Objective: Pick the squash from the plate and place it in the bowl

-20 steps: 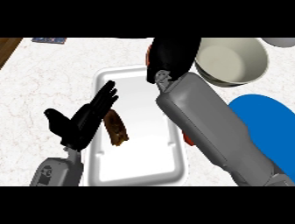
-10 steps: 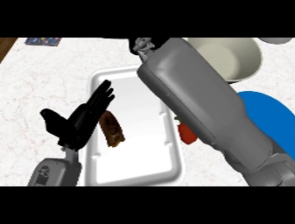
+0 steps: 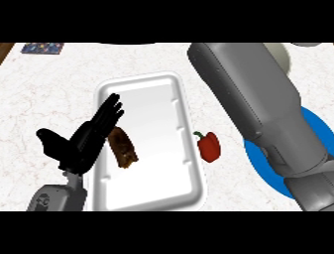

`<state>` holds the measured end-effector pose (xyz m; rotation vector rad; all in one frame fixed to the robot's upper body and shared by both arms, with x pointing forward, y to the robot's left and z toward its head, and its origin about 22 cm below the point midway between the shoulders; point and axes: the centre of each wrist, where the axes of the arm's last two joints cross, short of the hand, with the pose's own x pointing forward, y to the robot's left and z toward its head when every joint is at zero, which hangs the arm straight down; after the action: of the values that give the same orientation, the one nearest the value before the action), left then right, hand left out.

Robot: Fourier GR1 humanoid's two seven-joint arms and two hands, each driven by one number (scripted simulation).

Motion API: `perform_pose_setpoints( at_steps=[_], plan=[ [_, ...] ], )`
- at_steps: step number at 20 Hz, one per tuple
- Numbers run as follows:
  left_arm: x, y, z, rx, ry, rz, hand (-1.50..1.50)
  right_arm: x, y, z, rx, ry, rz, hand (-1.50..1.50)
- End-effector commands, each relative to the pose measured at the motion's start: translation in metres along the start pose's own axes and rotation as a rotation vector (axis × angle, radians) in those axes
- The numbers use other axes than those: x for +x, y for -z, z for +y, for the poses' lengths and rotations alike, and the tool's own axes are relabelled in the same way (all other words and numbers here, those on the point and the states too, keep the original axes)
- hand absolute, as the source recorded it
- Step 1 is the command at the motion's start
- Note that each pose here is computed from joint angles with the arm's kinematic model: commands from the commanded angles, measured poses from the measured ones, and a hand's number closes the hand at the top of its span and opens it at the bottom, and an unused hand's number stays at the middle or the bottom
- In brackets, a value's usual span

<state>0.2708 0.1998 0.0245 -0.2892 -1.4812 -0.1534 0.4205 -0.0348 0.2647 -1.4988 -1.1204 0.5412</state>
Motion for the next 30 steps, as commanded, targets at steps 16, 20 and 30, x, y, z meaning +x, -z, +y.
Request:
perform_pose_setpoints(
  at_steps=[16,20,30],
  plan=[
    [0.016,0.007,-0.015,-0.049,0.012,-0.036,0.0,-0.144,0.113,0.086,0.115,-0.149,0.314,1.5],
    [0.006,0.008,-0.005,-0.047,0.02,-0.027,0.0,-0.167,0.116,0.099,0.139,-0.02,0.417,-1.5],
    [0.005,0.003,-0.013,-0.03,-0.007,-0.014,0.0,-0.172,0.112,0.101,-0.132,0.493,0.322,-1.5]
  ],
)
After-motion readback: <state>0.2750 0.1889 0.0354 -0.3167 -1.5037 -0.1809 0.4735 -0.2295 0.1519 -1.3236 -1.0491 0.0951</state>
